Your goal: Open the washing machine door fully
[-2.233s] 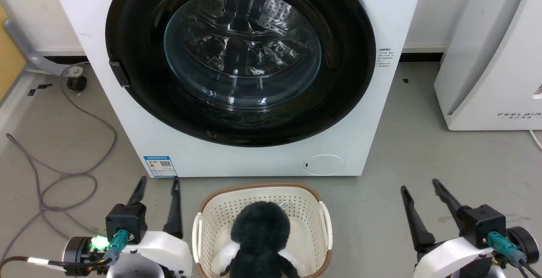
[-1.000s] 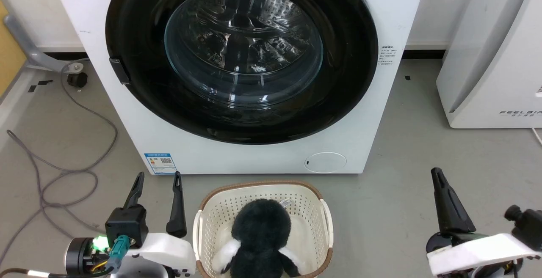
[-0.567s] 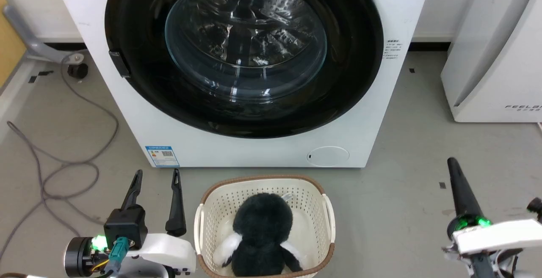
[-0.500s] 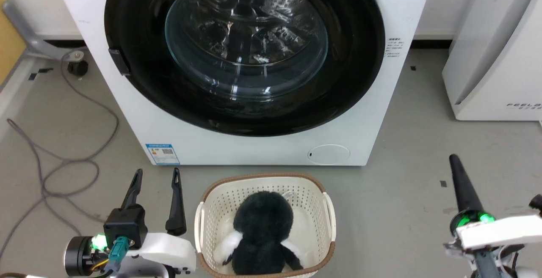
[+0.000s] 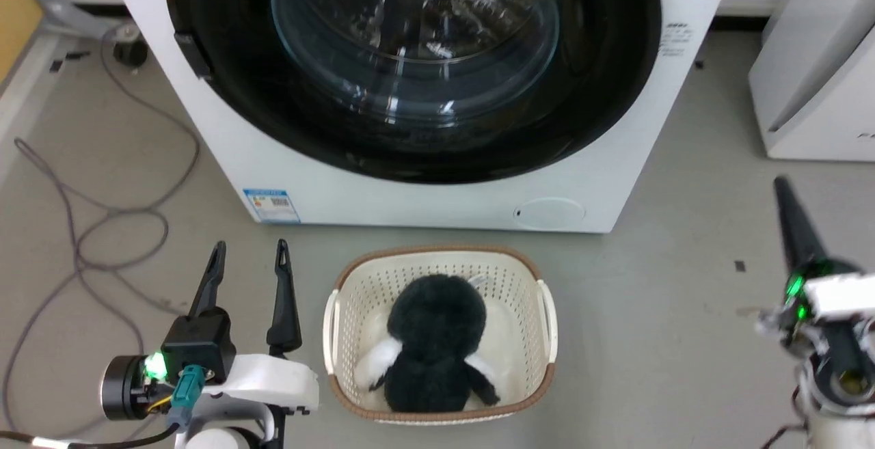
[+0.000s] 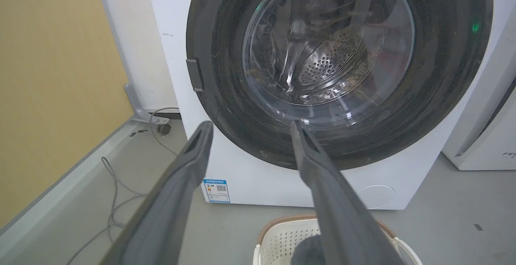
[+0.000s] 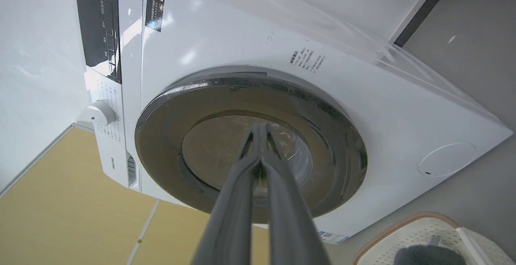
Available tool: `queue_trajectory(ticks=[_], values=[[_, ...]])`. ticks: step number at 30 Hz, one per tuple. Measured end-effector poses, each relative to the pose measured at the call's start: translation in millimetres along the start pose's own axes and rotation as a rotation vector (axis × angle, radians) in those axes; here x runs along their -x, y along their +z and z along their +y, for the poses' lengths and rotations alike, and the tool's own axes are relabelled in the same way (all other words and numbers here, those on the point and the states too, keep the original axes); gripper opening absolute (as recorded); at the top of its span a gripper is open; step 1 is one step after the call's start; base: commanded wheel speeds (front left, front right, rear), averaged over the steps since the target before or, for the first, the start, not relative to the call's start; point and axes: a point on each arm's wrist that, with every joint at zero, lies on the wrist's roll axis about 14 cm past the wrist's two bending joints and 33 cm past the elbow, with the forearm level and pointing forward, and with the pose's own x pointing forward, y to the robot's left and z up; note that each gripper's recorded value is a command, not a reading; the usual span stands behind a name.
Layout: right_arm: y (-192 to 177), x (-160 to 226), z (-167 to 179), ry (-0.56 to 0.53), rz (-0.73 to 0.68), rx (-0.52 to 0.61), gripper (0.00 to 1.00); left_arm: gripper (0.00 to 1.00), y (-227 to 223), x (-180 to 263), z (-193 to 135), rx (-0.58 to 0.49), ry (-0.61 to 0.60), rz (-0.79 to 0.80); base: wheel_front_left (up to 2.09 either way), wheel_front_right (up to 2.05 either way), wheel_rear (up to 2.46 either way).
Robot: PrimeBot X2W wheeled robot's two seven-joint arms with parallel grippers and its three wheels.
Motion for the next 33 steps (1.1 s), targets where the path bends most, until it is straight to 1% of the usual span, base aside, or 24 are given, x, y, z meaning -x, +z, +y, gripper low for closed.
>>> queue_trajectory(ticks=[8,15,24,28,33], values=[[10.7,-45.1,0.7,0.018,-0.008,-0.084,0.00,1.00,-5.9,-12.2,3.1,-0.006,0.019,0.000,0.00,0.00,0.00],[13.5,-89.8,1.9,0.032,0.000,-0.119,0.00,1.00,-16.9,-20.5,8.6,-0.004,0.046,0.015,0.00,0.00,0.00],[-8.9,-145.4,9.7,0.055,0.072,-0.108,0.00,1.00,-29.4,-26.9,19.2,-0.012,0.093,0.034,0.00,0.00,0.00],[-20.3,-165.6,13.5,0.063,0.101,-0.125,0.00,1.00,-35.7,-26.6,24.8,-0.022,0.115,0.047,0.00,0.00,0.00],[-28.2,-188.8,8.2,0.044,0.124,-0.141,0.00,1.00,-41.6,-29.0,29.3,-0.022,0.136,0.055,0.00,0.00,0.00]])
